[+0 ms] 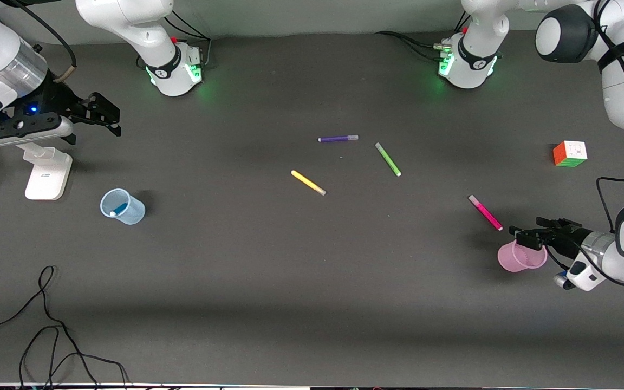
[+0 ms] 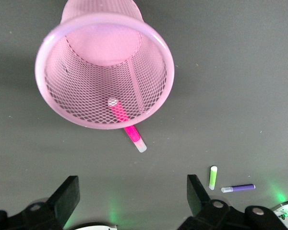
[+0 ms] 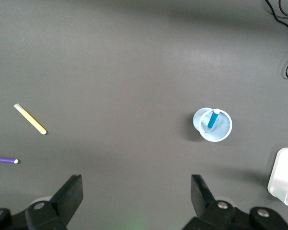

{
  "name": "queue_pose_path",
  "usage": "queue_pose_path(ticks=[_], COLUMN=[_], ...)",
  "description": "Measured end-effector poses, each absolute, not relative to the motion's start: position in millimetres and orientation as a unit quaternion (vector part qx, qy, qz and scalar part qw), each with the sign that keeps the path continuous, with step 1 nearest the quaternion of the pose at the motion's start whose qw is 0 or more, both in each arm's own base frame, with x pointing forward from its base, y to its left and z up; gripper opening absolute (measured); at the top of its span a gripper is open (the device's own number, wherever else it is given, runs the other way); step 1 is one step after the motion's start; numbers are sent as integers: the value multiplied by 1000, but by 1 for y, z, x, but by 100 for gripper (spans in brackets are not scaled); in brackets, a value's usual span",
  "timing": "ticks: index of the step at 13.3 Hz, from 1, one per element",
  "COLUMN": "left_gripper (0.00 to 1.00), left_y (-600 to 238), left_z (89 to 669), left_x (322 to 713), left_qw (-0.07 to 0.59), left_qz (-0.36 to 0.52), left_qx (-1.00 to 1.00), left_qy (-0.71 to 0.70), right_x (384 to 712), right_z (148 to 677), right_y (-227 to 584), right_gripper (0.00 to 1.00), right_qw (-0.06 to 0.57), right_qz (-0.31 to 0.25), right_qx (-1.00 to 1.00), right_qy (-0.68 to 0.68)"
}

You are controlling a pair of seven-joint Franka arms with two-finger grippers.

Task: Place pink and blue markers in matching cups

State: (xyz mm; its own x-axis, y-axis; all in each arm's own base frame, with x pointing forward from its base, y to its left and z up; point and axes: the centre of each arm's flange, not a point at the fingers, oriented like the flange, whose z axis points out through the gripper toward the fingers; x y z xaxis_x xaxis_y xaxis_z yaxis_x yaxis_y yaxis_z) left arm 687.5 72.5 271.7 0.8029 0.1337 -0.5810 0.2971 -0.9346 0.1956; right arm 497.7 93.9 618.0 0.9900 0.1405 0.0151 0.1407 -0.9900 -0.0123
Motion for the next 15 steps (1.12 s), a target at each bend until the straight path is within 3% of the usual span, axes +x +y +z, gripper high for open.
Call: queue_pose_path(ticks=[4, 8, 12, 15], left_gripper=[100, 100, 100, 98], left_y=[23, -42, -48, -49], left_z=[322, 369, 264, 209], left_x=[684, 640, 593, 572], left_qw=[76, 4, -22, -18], left_qz=[-285, -259, -270, -228], left_qx=[951, 958, 941, 950], left_qy=[94, 127, 201, 213], right_x=[501, 510, 518, 524], right_z=[623, 620, 620, 612], right_y=[88, 38, 27, 24], right_gripper=[100, 100, 100, 100], right_qw=[7, 12, 12, 12], right_qz=[-13, -11, -11, -9], right_qx=[-998, -998, -998, -999], right_qy=[-65, -59, -56, -53])
